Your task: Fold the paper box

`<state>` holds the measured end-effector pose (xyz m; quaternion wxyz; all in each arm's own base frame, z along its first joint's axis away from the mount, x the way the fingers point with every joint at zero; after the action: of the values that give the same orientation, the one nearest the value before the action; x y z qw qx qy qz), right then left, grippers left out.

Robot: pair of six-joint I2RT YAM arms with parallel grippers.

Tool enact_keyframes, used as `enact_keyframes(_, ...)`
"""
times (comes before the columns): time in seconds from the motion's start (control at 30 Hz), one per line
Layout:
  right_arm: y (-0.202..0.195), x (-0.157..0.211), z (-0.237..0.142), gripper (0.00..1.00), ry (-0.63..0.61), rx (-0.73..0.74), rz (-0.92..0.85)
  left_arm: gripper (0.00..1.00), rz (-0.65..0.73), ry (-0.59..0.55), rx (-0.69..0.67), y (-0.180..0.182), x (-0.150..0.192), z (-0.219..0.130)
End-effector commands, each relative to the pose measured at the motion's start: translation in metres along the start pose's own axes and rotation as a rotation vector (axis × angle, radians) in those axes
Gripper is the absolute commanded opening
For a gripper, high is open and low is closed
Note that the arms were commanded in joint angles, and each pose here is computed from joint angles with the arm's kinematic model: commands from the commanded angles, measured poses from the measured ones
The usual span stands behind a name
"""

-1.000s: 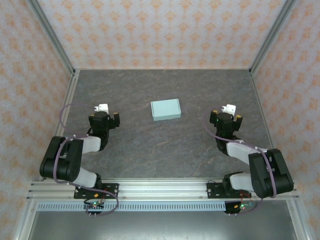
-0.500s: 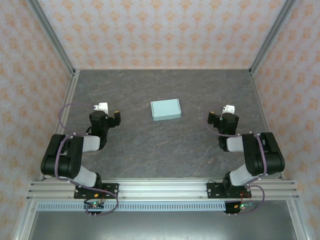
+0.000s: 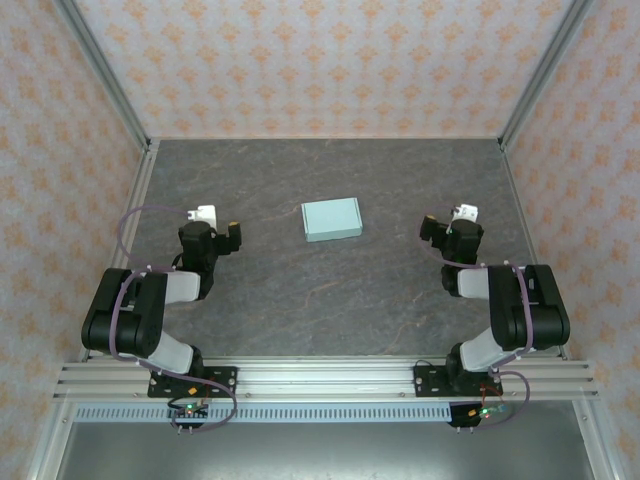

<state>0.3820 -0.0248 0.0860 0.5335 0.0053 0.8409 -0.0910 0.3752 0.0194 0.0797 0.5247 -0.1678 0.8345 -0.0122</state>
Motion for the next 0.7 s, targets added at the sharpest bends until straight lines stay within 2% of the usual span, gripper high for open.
enact_keyframes(0.0,0.0018,-0.0076,0.0004,0.99,-0.018,-0.012,0.017,1.0,0.001,-0.06,0.011,-0.004,-0.0197,0.0011)
enact_keyframes(0.67,0.0022,-0.007,0.0002,0.99,-0.016,-0.007,0.011,1.0,0.003,-0.06,0.008,-0.004,-0.0194,0.0009)
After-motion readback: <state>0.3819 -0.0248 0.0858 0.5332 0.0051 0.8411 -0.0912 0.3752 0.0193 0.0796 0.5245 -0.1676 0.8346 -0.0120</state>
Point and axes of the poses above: each hand's point on the last joint's axis, 136 mm out from that joint toward the fingers, its own z axis out along the fingers, its own y axis along the line the jaws close on, x = y × z, the point moved 1 cm from there along -z, back along the fingers, and after that the axes turned 14 degrees about -z, right-handed, at the moved point
